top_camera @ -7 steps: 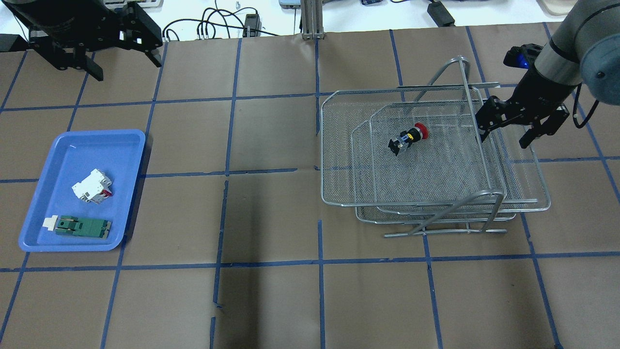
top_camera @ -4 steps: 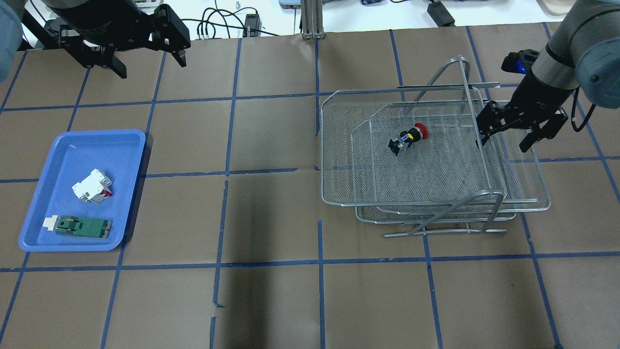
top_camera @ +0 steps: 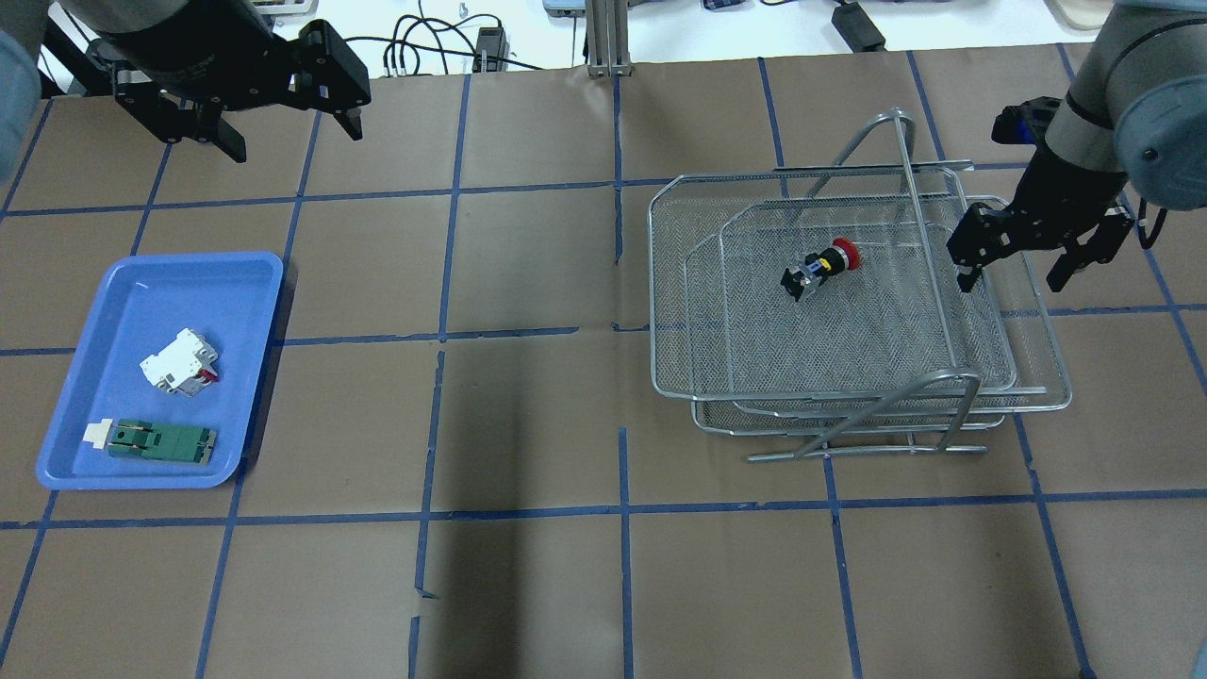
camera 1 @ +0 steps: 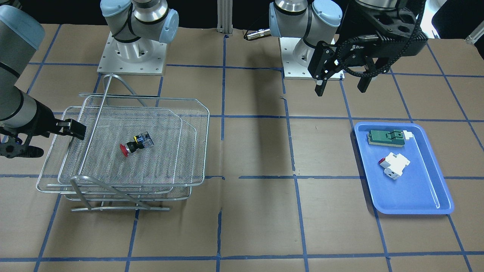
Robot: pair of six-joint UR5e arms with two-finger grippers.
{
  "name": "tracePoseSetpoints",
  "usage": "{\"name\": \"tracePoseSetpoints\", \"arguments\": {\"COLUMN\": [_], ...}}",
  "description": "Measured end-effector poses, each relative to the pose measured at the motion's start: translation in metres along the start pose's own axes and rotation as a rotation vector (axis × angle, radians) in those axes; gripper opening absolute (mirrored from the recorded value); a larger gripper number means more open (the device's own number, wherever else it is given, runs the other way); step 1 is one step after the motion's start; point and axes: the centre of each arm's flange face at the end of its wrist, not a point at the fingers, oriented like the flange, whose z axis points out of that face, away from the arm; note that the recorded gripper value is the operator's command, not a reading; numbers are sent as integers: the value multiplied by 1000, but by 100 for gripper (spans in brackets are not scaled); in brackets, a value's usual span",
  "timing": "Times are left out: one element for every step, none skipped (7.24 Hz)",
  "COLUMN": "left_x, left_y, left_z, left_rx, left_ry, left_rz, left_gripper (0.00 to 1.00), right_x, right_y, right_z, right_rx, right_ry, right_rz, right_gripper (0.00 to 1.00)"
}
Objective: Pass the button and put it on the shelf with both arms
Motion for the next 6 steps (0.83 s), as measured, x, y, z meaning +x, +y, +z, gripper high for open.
{"name": "tracePoseSetpoints", "arguments": {"left_x": [-1,-4,-9,-13,-15,-15], "left_y": [1,-1,-7,-12,-13,-12], "left_z": [-2,-2,-2,-3,-4,-2], "left_rx": [3,5,7,9,9,3], "left_ry": [1,0,-2,-4,-8,-10], "left_rz": [-10,-19,-30,-40,-45,-46], "left_gripper": [100,100,100,100,100,100], "right_x": [4,11,28,52,70,81], "right_y": [-1,-2,-1,-2,-2,-5], "right_z": [-3,-5,-4,0,1,-4], "right_rx": [8,11,5,-5,-7,2], "right_ry": [26,44,51,45,39,42], "right_rz": [-2,-1,6,16,23,25], "right_gripper": [100,100,100,100,100,100]}}
